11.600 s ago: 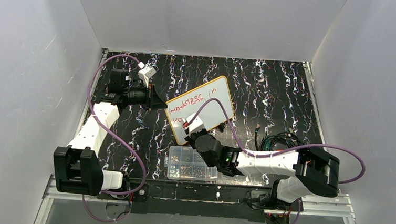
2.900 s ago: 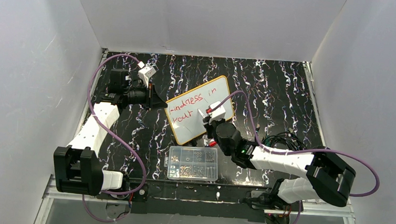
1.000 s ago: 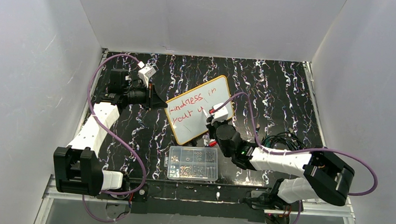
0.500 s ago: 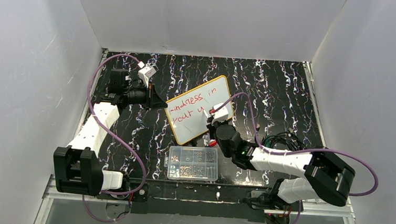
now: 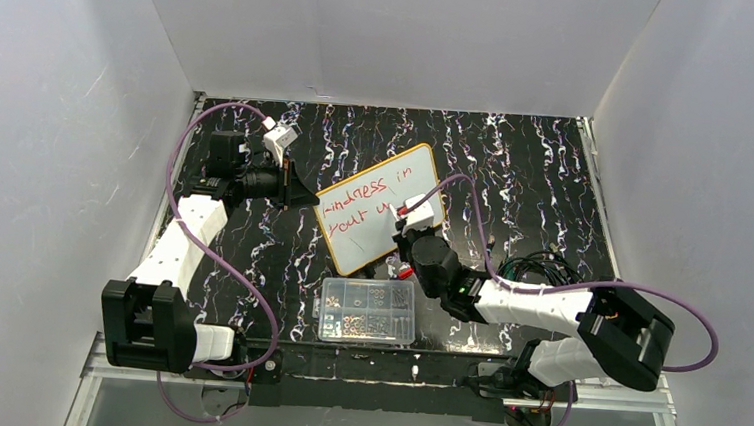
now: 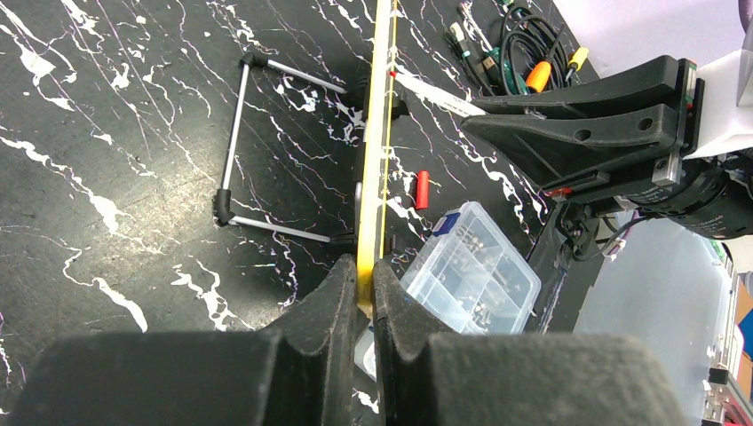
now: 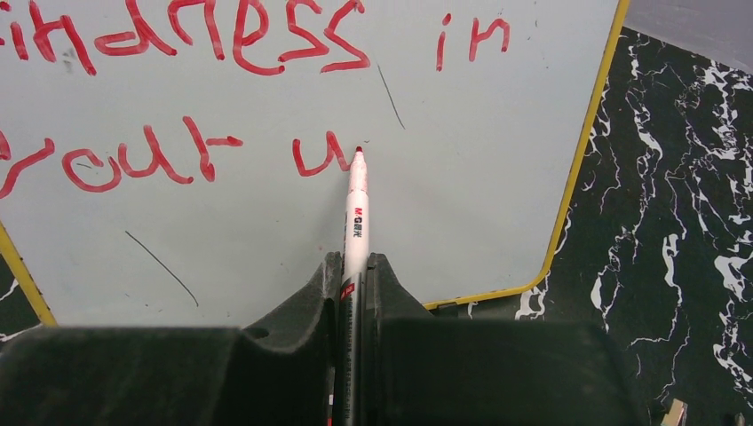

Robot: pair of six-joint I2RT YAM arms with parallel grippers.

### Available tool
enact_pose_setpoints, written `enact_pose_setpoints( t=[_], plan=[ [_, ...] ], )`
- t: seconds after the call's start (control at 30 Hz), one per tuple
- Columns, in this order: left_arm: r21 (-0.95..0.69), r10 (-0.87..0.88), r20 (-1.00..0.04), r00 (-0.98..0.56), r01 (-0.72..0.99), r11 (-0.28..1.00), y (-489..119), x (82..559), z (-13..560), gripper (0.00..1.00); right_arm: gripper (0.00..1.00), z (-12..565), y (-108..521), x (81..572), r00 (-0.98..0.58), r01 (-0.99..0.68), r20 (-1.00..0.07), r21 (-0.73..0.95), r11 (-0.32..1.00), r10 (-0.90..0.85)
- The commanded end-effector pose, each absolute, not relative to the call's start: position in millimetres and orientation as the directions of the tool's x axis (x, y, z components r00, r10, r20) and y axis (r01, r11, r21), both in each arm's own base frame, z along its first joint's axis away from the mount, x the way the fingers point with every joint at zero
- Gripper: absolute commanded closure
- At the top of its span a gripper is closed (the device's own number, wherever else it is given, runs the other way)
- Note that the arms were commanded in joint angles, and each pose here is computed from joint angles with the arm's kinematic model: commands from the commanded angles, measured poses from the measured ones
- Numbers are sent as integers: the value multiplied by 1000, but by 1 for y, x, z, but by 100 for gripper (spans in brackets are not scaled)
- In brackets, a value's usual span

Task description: Write a sentence on the whiteboard

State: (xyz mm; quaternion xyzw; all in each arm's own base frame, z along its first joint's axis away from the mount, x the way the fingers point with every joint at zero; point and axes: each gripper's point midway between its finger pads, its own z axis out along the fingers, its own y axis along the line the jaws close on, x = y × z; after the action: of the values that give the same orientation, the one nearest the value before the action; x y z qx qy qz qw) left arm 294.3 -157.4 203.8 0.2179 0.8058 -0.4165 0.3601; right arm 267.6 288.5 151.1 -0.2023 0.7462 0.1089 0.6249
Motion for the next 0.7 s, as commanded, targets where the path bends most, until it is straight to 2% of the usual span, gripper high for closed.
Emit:
enact_pose_setpoints(
  t=[0.0, 0.67],
  plan=[
    [-505, 53, -787, -615, 691, 517, -163, 283, 219, 100, 99, 186, 296, 282, -60, -403, -993, -67, 913, -99],
    [-503, 53, -787, -614, 691, 519, -163, 283, 219, 100, 99, 182, 266, 276, -73, -371, -994, -53, 927, -86]
  ],
)
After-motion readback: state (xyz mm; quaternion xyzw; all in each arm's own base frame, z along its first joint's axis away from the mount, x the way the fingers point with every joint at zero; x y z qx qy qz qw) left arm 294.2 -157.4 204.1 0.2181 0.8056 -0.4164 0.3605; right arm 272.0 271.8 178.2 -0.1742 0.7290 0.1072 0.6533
